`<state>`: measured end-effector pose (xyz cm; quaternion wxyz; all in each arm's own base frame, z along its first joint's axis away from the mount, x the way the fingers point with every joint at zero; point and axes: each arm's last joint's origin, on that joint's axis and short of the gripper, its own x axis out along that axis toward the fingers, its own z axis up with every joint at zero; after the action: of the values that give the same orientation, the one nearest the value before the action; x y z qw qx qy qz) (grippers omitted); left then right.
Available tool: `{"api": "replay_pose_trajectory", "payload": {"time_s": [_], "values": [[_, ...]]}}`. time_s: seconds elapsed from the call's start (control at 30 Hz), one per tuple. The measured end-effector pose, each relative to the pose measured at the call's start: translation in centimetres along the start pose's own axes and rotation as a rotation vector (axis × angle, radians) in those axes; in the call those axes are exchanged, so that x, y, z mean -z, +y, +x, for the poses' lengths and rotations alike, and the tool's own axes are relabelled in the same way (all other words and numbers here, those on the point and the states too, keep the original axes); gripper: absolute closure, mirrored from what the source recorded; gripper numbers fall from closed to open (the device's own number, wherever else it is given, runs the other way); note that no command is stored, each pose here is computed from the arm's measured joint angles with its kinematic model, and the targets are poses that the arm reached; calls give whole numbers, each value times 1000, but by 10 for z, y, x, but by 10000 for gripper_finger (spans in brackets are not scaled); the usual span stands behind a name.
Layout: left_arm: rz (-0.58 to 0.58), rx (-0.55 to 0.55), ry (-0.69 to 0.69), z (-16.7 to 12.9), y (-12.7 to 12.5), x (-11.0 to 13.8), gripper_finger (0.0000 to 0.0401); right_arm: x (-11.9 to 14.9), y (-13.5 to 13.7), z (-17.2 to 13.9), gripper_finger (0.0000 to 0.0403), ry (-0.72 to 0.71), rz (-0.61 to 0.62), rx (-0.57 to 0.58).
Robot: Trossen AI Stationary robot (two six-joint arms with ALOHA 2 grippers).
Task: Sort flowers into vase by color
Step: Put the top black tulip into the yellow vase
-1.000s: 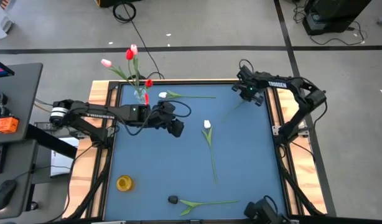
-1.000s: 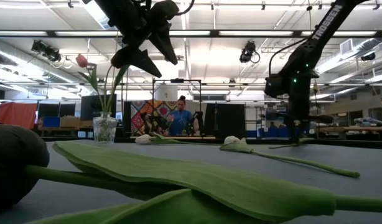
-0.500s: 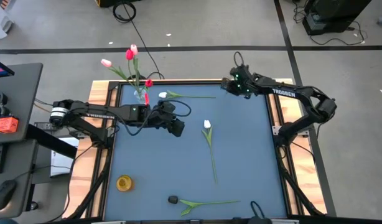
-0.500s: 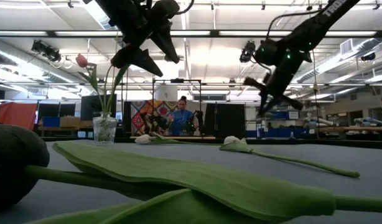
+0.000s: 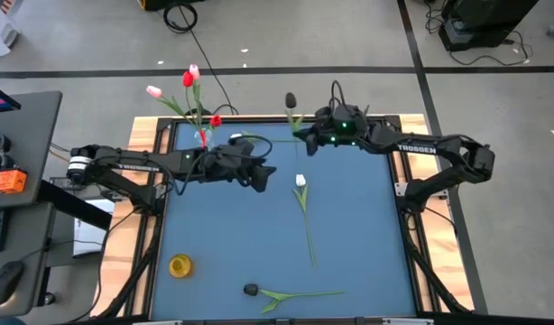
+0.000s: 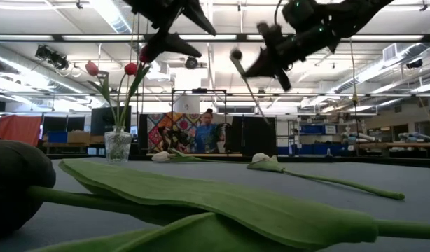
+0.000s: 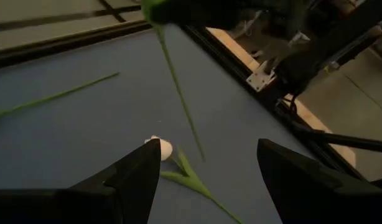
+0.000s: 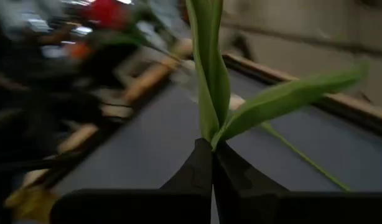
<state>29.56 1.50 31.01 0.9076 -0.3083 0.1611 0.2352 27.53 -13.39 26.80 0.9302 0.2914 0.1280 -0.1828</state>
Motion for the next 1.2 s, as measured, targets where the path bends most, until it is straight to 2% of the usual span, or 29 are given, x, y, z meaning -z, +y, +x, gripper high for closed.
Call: {"api": "replay_pose_trajectory", "payload": {"time_s": [0.27,0.4,0.6,0.77,0.9,1.0,1.2], "values": [[67,46,-50,-1,-5,-5,129,-1,56,-1,395,-174,-295,-352],[101,83,-83,-4,-10,-7,129,2,72,-3,395,-212,-352,-419],[209,145,-153,-7,-20,-10,130,9,79,-3,394,-187,-407,-473],[234,187,-247,-9,-24,-19,150,13,84,-3,394,-174,-448,-514],[235,199,-295,-9,-24,-25,183,15,86,-3,394,-168,-474,-519],[257,201,-303,-9,-24,-26,223,15,86,-3,394,-171,-474,-517],[324,252,-280,-9,-26,-25,344,15,86,-3,388,-171,-463,-513]]}}
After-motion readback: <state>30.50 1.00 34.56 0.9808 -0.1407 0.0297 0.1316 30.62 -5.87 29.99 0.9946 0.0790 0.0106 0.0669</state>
